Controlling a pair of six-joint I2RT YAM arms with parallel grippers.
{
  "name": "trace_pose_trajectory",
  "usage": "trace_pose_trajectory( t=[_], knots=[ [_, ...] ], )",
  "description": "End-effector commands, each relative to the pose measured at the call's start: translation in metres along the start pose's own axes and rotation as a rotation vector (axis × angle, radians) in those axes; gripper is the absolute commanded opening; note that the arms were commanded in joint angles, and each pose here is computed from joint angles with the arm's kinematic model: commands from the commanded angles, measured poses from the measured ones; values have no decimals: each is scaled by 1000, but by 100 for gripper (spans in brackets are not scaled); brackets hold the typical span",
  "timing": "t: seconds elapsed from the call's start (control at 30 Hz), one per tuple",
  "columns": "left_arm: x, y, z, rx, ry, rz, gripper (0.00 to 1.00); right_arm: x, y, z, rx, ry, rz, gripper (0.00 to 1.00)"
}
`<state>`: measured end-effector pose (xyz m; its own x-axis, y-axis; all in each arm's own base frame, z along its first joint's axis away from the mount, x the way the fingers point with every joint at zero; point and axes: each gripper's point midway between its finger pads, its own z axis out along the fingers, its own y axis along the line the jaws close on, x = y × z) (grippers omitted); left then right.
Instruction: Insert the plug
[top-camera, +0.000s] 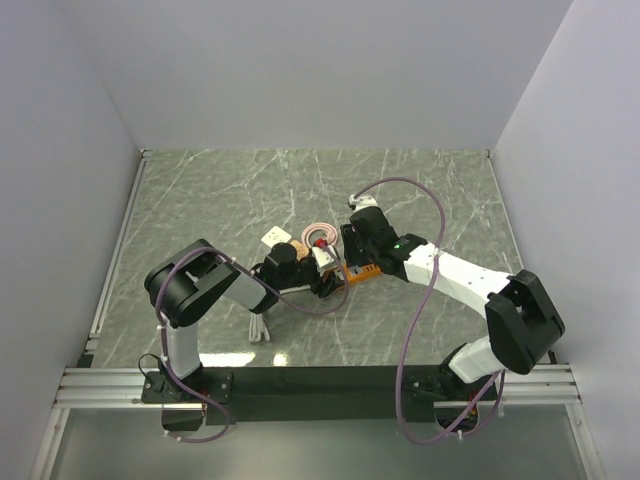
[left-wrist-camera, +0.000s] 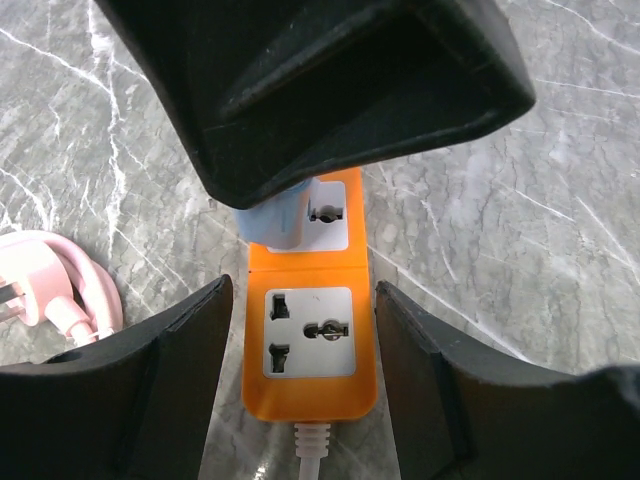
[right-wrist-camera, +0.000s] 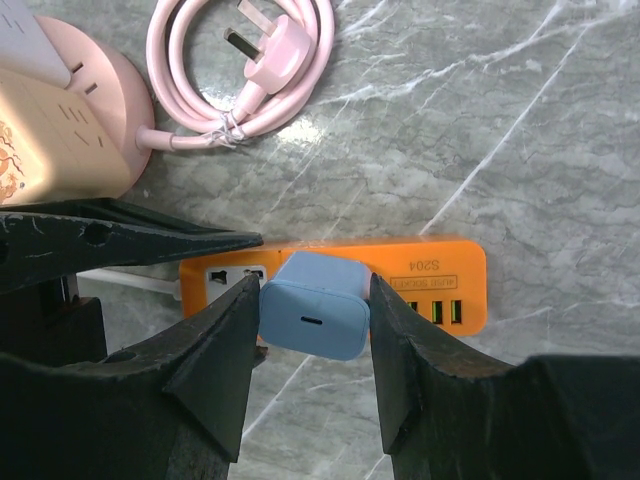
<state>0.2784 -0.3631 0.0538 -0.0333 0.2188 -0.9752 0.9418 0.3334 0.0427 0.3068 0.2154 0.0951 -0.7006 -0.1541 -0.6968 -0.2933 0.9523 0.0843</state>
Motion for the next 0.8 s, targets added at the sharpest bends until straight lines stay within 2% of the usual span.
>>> trace_pose_trajectory(
  t=[0.0, 0.5, 0.77],
  knots=[
    [-11, 5, 8, -12, -32, 16, 64, -4, -7, 3, 35, -1, -8, 0],
    [-4, 9, 12, -20, -3, 15, 63, 22, -11, 4, 27, 85, 2, 0],
    [0, 9, 13, -25, 5, 14, 63, 26, -13, -5, 22, 82, 20, 0]
  ],
)
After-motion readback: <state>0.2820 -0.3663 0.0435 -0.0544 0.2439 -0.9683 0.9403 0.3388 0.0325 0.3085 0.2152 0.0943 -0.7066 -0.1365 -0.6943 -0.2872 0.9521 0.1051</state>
